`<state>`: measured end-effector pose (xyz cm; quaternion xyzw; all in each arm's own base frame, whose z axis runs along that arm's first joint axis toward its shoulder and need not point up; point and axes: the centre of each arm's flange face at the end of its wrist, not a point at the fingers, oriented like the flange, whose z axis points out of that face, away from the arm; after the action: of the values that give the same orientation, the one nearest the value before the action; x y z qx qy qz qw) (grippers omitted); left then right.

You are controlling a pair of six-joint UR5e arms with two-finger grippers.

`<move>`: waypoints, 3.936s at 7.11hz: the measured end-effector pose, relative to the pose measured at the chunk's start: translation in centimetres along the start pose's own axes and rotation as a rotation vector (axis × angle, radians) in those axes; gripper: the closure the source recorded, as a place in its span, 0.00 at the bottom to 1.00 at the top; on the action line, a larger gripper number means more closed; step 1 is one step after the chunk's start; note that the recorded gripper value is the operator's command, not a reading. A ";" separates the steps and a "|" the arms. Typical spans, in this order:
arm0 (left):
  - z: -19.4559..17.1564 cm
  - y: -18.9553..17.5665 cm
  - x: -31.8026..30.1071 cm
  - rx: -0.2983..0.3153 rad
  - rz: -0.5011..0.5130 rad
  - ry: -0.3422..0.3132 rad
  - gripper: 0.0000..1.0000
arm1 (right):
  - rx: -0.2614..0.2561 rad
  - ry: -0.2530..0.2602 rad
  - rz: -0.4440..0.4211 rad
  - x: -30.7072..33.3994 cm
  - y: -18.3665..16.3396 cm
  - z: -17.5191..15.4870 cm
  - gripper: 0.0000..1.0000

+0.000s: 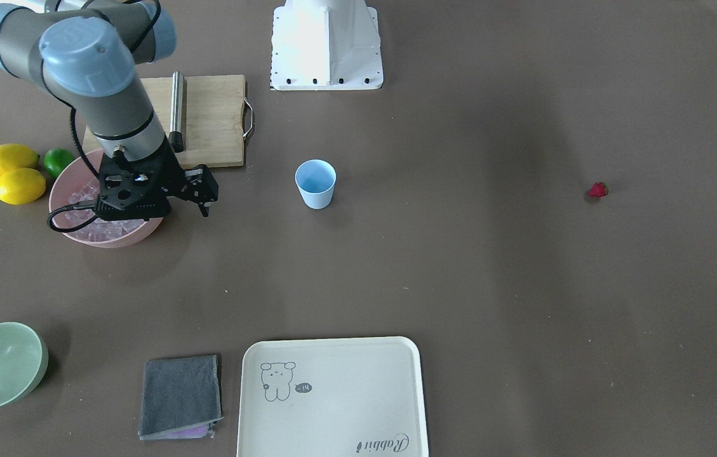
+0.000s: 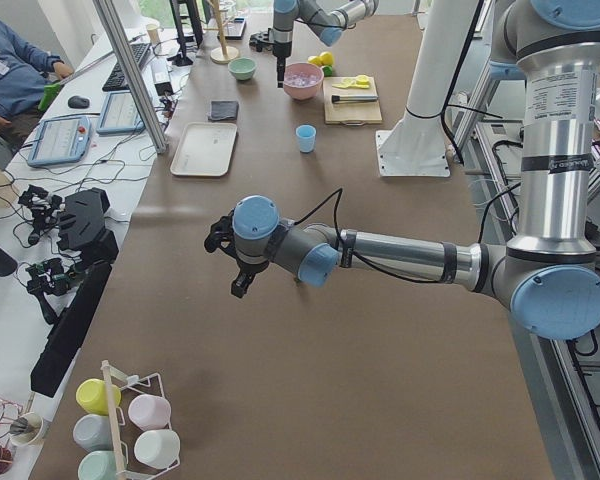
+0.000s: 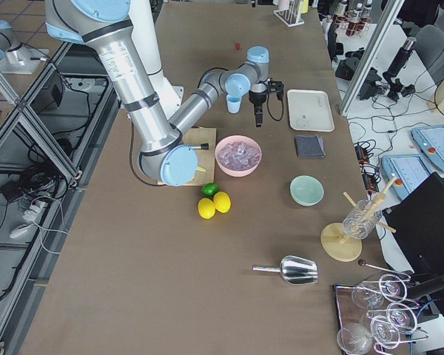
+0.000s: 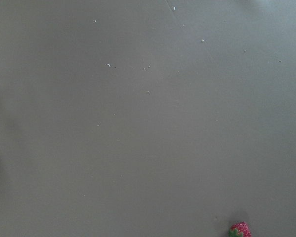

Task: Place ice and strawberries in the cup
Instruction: 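Move the right gripper back to the pink ice bowl, then grasp another ice cube in the pink bowl with the right gripper, then carry the ice cube over the blue cup and open the right gripper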

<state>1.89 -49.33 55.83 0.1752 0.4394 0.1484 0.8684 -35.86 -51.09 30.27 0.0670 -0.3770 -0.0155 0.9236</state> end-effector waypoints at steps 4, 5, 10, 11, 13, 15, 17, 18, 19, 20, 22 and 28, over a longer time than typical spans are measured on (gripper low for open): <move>0.0 -0.1 0.2 0.001 0.005 0.000 0.01 | -0.001 -0.027 -0.033 9.3 2.9 2.7 0.27; 0.0 -0.2 0.2 0.001 0.006 0.000 0.01 | -0.005 -0.023 -0.020 10.3 3.8 2.6 0.28; 0.0 -0.1 0.3 0.001 0.006 0.001 0.01 | -0.017 -0.034 0.025 8.5 8.9 3.8 0.38; 0.0 -0.1 0.2 0.001 0.005 0.001 0.01 | -0.015 -0.035 0.025 7.4 9.0 4.3 0.38; 0.1 -0.1 0.2 -0.001 0.005 0.002 0.01 | -0.013 -0.027 0.020 7.2 9.1 4.8 0.37; 0.2 -0.1 0.3 -0.003 0.006 0.002 0.01 | -0.017 -0.024 0.002 7.9 9.3 4.9 0.36; 0.2 -0.2 0.4 -0.003 0.009 0.002 0.01 | -0.016 -0.030 -0.014 8.1 9.1 4.6 0.37; 0.3 -0.2 0.5 -0.004 0.010 0.003 0.01 | -0.015 -0.032 -0.024 8.3 8.9 4.3 0.36; 0.4 -0.2 0.5 -0.006 0.011 0.003 0.01 | -0.016 -0.029 -0.039 8.8 8.6 4.3 0.37; 0.5 -0.2 0.5 -0.008 0.011 0.004 0.01 | -0.019 -0.023 -0.049 9.3 8.4 4.6 0.37; 0.5 -0.1 0.5 -0.009 0.010 0.004 0.01 | -0.021 -0.015 -0.049 9.5 8.3 5.0 0.55; 0.6 -0.1 0.5 0.001 0.022 0.003 0.01 | -0.012 -0.052 -0.060 7.9 7.9 3.3 1.00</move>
<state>2.66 -49.28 55.74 0.1803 0.4391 0.1578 0.8659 -32.62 -44.27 39.16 0.0722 -0.3986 -0.0472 0.9131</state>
